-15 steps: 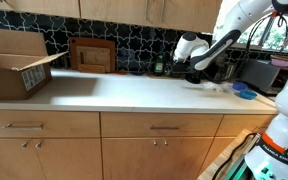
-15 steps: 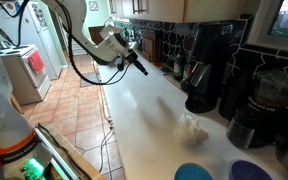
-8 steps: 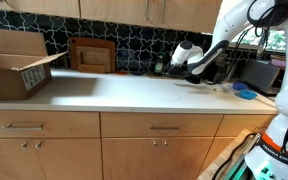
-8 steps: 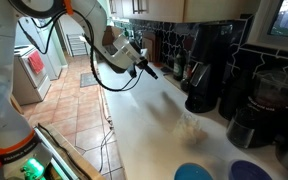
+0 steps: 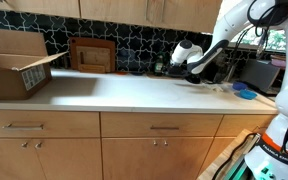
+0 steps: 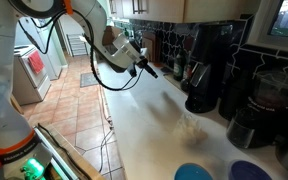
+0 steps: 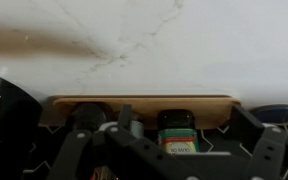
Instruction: Slide the sauce tray by holding the bottom left corner and rotating it anticlockwise
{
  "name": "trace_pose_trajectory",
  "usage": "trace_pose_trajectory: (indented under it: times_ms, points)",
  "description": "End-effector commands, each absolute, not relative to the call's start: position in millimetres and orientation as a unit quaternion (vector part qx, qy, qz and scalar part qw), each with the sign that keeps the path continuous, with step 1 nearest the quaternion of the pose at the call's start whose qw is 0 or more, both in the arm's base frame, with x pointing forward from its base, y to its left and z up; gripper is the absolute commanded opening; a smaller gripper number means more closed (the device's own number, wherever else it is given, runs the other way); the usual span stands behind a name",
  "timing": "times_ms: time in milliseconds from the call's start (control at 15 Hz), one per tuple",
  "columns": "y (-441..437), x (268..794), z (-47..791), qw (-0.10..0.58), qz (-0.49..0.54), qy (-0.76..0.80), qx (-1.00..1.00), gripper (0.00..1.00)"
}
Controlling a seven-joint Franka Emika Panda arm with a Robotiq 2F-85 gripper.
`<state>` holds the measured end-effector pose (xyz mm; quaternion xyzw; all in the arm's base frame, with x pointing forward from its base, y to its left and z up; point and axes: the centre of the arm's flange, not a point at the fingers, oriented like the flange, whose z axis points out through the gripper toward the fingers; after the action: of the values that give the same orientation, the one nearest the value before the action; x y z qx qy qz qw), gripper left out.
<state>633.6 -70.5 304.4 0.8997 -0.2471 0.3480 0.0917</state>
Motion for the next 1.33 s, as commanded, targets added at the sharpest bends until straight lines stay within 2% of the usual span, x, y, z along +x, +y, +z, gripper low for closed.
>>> trace_pose_trajectory:
  times_ms: [0,733,800,867,1000,1267]
  points:
    - [-79,656,299,0.084,0.356,-0.239,0.899,1.0]
    - [-139,733,274,0.064,0.308,-0.217,0.924,1.0]
    - [-144,737,274,0.06,0.309,-0.22,0.923,0.94]
    - [-149,741,275,0.056,0.31,-0.219,0.923,0.73]
    - [-156,750,277,0.053,0.314,-0.22,0.922,0.68]
    - [-167,768,271,0.049,0.327,-0.228,0.916,0.36]
